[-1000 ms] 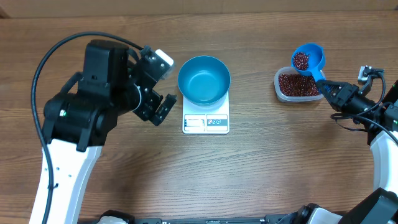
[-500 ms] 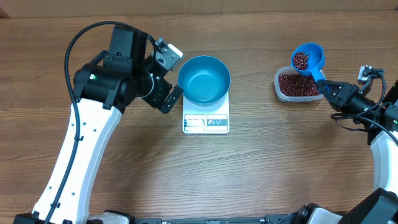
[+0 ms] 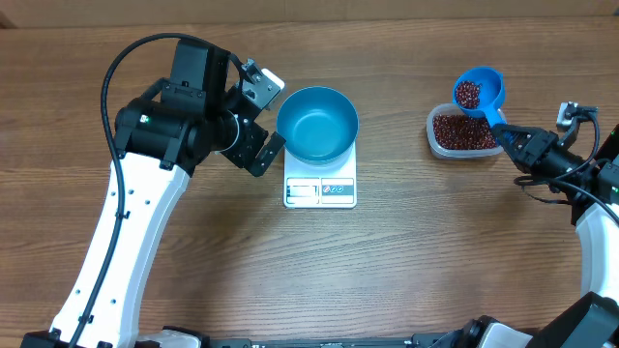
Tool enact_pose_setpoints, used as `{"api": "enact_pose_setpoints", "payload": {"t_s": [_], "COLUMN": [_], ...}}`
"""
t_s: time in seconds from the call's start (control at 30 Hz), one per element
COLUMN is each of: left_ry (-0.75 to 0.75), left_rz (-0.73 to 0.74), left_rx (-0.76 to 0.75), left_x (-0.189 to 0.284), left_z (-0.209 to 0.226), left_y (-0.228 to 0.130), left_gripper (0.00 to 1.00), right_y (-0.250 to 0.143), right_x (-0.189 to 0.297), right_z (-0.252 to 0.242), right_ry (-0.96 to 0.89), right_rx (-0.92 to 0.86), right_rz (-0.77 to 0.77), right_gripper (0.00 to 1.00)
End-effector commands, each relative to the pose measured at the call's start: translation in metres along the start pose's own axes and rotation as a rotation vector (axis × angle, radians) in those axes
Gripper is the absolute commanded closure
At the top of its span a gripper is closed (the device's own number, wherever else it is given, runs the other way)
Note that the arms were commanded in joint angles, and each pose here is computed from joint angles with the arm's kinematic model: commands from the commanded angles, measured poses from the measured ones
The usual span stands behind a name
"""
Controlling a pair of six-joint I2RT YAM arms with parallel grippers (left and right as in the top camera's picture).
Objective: Scoop item into bowl and weigh 150g on scale
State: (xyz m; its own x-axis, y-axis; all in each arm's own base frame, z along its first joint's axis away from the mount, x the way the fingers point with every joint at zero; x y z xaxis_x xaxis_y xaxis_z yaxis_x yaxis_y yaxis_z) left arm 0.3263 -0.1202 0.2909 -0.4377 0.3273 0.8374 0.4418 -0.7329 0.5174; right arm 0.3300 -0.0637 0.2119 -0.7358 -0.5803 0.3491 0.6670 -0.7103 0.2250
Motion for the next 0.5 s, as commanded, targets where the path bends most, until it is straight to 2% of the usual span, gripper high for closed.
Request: {"api": "enact_pose_setpoints", "payload": {"t_s": [0.0,0.47], "left_ry": [0.002,0.003], "left_rz": [-0.023,-0.025], "left_rx": [-0.008,-0.008], "left_x": [0.006,0.006], "left_z": [0.002,0.002], "left_y": [0.005,0.005], "left_gripper": [0.0,0.01], "right_y": [0.006,0.001], "right_x": [0.007,0.001], "right_z": [0.021,0.032], "right_ry": [0.04,0.085], "right_rx": [0.069,0.103], "right_rz": [-0.015,0.02], "right_gripper": [0.96,0.96]}}
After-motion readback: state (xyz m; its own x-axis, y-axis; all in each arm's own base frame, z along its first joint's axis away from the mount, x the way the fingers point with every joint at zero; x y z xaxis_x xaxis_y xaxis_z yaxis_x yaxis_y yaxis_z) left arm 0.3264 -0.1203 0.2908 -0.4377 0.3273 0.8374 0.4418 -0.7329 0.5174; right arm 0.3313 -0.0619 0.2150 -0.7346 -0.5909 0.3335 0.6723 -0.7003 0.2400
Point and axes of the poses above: each gripper's point midway between its finger pads, its own x axis back along the fingers, its own z axis along the line the jaws close on, y = z × x, the point moved 4 cm from there along x, back along the fingers, and after that the axes turned 15 degrees about -x, right-handed, at the moved point
